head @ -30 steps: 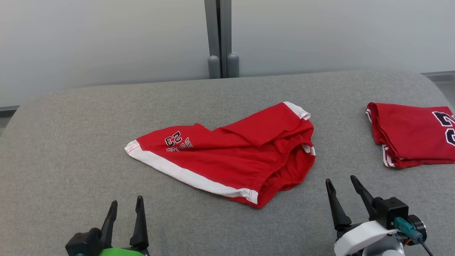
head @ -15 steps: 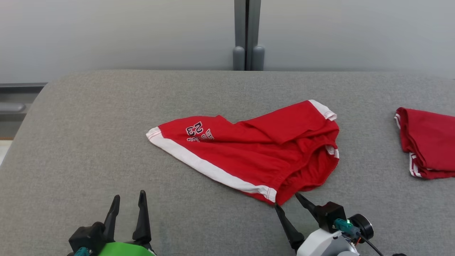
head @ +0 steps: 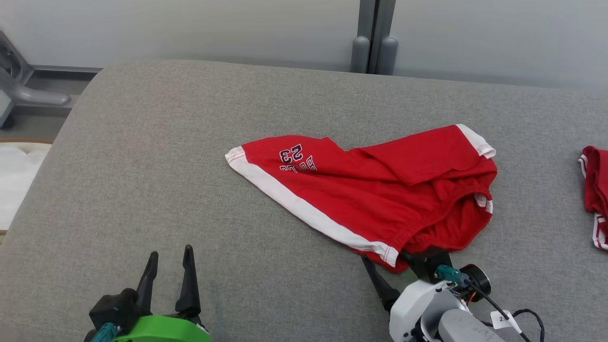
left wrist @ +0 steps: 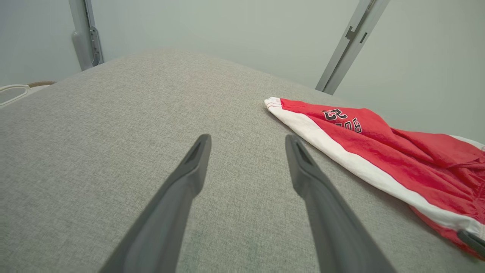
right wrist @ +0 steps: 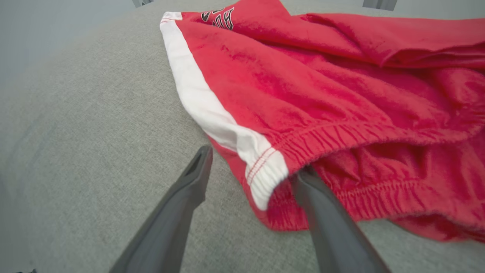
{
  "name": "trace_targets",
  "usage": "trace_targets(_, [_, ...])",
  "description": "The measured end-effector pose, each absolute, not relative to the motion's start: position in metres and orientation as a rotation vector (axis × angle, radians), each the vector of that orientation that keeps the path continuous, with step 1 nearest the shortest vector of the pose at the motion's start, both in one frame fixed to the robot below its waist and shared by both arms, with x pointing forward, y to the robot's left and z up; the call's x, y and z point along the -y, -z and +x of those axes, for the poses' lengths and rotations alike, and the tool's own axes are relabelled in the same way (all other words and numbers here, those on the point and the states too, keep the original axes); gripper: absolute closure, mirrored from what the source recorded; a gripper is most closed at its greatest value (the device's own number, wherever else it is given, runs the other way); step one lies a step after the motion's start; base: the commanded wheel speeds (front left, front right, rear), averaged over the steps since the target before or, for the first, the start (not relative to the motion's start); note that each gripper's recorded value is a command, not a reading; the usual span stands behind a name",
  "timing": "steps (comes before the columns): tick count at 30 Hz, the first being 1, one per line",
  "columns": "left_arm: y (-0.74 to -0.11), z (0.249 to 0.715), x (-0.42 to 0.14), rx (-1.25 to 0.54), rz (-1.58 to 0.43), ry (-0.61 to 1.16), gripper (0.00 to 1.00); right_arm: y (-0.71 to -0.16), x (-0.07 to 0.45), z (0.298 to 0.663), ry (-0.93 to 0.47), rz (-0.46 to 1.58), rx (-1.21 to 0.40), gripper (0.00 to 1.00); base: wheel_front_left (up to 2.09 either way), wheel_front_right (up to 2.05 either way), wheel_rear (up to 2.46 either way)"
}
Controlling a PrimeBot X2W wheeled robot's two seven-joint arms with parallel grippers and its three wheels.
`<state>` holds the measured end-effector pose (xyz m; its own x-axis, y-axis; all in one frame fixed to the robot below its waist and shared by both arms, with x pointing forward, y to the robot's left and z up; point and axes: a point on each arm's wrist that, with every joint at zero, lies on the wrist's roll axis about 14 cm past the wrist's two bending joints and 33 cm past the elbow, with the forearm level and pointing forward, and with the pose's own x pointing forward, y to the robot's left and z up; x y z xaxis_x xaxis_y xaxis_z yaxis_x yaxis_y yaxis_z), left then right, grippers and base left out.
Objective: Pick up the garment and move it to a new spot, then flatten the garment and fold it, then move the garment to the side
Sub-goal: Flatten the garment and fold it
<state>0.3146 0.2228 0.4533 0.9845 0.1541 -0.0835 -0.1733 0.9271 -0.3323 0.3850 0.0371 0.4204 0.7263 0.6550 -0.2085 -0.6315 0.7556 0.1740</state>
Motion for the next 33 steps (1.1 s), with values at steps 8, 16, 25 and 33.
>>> trace_targets(8, [-0.449, 0.318, -0.222, -0.072, -0.350, -0.170, 0.00, -0.423, -0.040, 0.391, -0.709, 0.122, -0.263, 1.00, 0.00, 0.00, 0.00])
trace_targets(16, [-0.449, 0.351, -0.190, -0.089, -0.324, -0.039, 0.00, -0.431, 0.013, 0.409, -0.555, 0.064, -0.202, 1.00, 0.00, 0.00, 0.00])
trace_targets(25, [-0.419, 0.378, -0.159, -0.249, -0.231, 0.127, 0.00, -0.427, 0.063, 0.415, -0.416, 0.018, -0.196, 1.00, 0.00, 0.00, 0.00])
trace_targets(33, [-0.394, 0.387, -0.134, -0.366, -0.176, 0.252, 0.00, -0.421, 0.068, 0.414, -0.405, 0.020, -0.210, 1.00, 0.00, 0.00, 0.00])
